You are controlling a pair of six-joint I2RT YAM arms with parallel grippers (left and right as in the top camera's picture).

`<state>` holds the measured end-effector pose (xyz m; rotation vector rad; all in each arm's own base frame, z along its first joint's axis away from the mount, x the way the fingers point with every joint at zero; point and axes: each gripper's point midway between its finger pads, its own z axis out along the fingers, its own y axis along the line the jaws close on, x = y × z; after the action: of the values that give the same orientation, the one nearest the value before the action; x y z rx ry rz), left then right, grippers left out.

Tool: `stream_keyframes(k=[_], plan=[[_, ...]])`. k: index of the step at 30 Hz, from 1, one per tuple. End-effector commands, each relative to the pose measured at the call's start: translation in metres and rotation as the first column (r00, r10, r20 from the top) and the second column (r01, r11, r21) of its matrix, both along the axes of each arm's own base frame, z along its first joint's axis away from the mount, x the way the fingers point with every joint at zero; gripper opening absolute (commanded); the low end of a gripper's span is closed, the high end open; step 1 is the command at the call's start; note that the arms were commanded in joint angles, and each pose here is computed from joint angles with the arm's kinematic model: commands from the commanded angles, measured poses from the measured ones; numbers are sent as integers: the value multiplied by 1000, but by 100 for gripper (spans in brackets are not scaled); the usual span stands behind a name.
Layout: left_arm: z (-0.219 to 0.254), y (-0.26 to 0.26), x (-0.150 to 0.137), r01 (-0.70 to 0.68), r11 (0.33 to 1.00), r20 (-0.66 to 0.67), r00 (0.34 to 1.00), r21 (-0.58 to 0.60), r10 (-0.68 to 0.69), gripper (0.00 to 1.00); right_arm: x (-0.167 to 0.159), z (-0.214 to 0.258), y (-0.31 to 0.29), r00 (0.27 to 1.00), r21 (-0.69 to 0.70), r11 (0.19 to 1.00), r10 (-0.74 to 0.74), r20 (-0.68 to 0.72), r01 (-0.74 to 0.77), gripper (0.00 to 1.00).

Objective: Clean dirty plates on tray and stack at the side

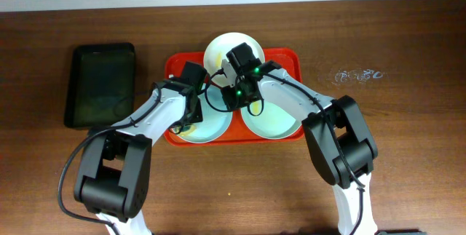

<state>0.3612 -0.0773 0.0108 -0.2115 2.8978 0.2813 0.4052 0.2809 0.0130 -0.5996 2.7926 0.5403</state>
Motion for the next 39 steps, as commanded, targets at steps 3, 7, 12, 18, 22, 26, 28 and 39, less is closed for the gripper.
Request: stream_keyframes(k=[3, 7, 12, 18, 22, 26, 28, 39], plan=[[42, 19, 31, -45, 994, 146, 989, 99, 30, 0, 1, -9, -6, 1000, -28, 1000, -9, -9, 9, 5], [84, 15, 42, -146, 983, 240, 956, -113, 169, 0, 2, -8, -6, 1000, -27, 1000, -9, -7, 9, 4], [81, 29, 45, -299, 926, 219, 911, -230, 349, 0, 0, 11, -8, 1000, -29, 1000, -5, 3, 5, 4], [69, 63, 1, -334, 938, 56, 939, -91, 339, 0, 30, 136, -43, 942, -262, 956, -40, 333, 133, 4], [65, 87, -40, -383, 924, -98, 920, -8, 380, 0, 30, 192, -43, 820, -533, 809, 117, 560, 248, 4], [74, 125, -52, -500, 866, -119, 862, -33, 493, 0, 6, 253, -30, 649, -742, 527, 401, 647, 414, 4], [75, 136, -55, -555, 826, -141, 830, -100, 540, 0, -4, 281, -24, 593, -770, 404, 492, 637, 493, 4], [75, 148, -37, -475, 867, -86, 880, -151, 468, 0, -30, 256, 49, 544, -743, 611, 539, 643, 274, 4]])
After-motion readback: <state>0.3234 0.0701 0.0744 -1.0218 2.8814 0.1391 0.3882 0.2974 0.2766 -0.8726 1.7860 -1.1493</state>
